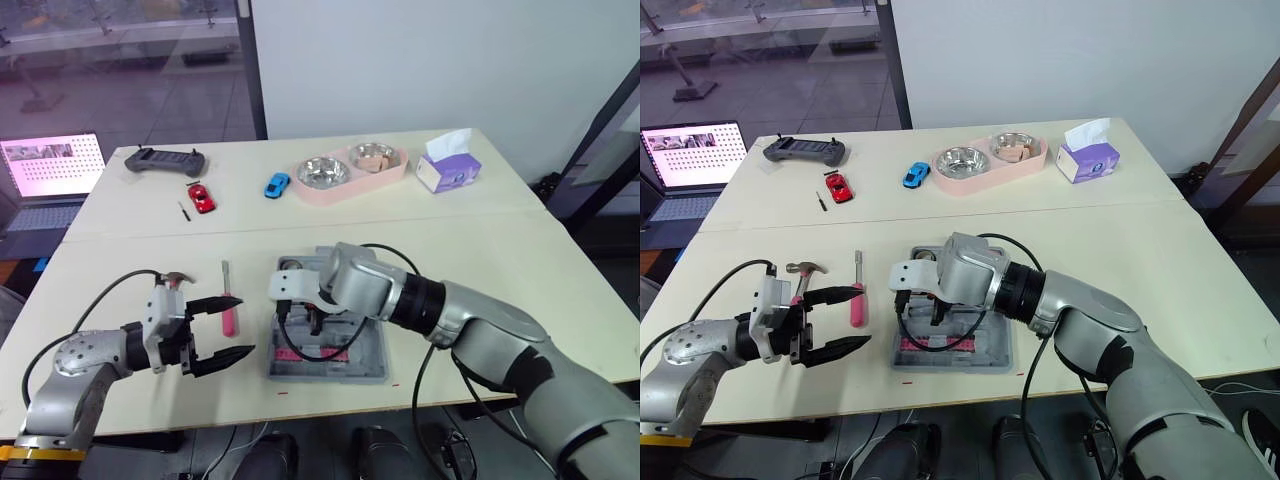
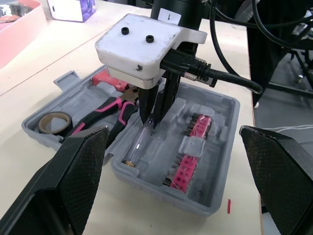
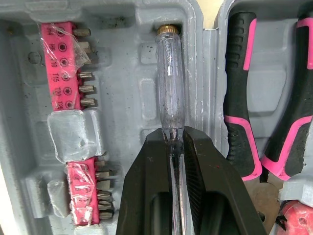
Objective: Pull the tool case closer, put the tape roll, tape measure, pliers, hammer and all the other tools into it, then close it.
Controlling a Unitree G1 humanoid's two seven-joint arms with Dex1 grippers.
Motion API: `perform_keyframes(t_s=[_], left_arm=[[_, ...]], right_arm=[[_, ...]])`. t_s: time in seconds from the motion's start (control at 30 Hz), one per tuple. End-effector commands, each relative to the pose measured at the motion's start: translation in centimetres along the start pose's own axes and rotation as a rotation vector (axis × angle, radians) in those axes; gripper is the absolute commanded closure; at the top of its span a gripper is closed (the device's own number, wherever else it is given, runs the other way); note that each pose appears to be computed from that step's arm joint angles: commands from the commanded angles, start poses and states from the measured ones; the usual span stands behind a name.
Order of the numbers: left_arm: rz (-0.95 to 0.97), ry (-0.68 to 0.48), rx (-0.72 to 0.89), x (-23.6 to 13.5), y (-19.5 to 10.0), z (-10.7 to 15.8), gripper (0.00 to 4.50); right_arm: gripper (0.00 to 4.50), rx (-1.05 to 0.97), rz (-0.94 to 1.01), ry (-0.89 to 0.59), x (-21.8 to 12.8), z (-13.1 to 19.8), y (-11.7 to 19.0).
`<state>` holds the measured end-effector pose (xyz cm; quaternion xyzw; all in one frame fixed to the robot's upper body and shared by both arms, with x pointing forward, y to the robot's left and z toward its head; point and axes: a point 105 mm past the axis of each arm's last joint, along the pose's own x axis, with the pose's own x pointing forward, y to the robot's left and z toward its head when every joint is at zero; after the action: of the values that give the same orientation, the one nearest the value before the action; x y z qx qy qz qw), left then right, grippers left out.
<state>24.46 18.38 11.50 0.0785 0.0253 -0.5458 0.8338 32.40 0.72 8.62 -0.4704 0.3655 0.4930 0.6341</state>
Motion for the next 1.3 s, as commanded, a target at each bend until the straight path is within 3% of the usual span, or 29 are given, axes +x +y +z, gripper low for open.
perform_keyframes(t_s=[0.03,0.2,0.37,0.73,0.83,0.93,1.1,1.3], left_arm=[[-0.002,-0.026,0.033,0.0,-0.1,1.0,0.0],[-0.004,-0.028,0.031,0.1,-0.2,1.1,0.0],[-0.005,-0.034,0.031,0.2,-0.1,1.3,0.0],[-0.005,-0.037,0.028,0.1,0.1,1.6,0.0],[-0.005,-0.035,0.03,0.1,0.2,1.7,0.0],[0.002,-0.037,0.03,-0.1,0.3,2.0,0.0],[0.015,-0.036,0.031,-0.6,0.6,2.3,0.0],[0.023,-0.031,0.032,-0.8,0.7,2.5,0.0]], right_arm=[[4.46,-0.01,-0.029,-0.014,-0.3,0.5,-0.5],[4.46,-0.011,-0.025,-0.018,-0.4,0.5,-0.3],[2.23,0.008,-0.023,-0.041,-1.3,0.7,-0.4],[2.23,0.051,-0.032,-0.171,-2.6,1.1,0.1],[3.02,0.097,-0.051,-0.267,-2.6,0.7,0.4],[4.46,0.105,-0.101,-0.376,-2.8,0.5,0.7],[4.46,0.138,-0.176,-0.515,-2.9,0.1,0.8],[4.46,0.227,-0.238,-0.498,-1.5,-2.3,0.6]])
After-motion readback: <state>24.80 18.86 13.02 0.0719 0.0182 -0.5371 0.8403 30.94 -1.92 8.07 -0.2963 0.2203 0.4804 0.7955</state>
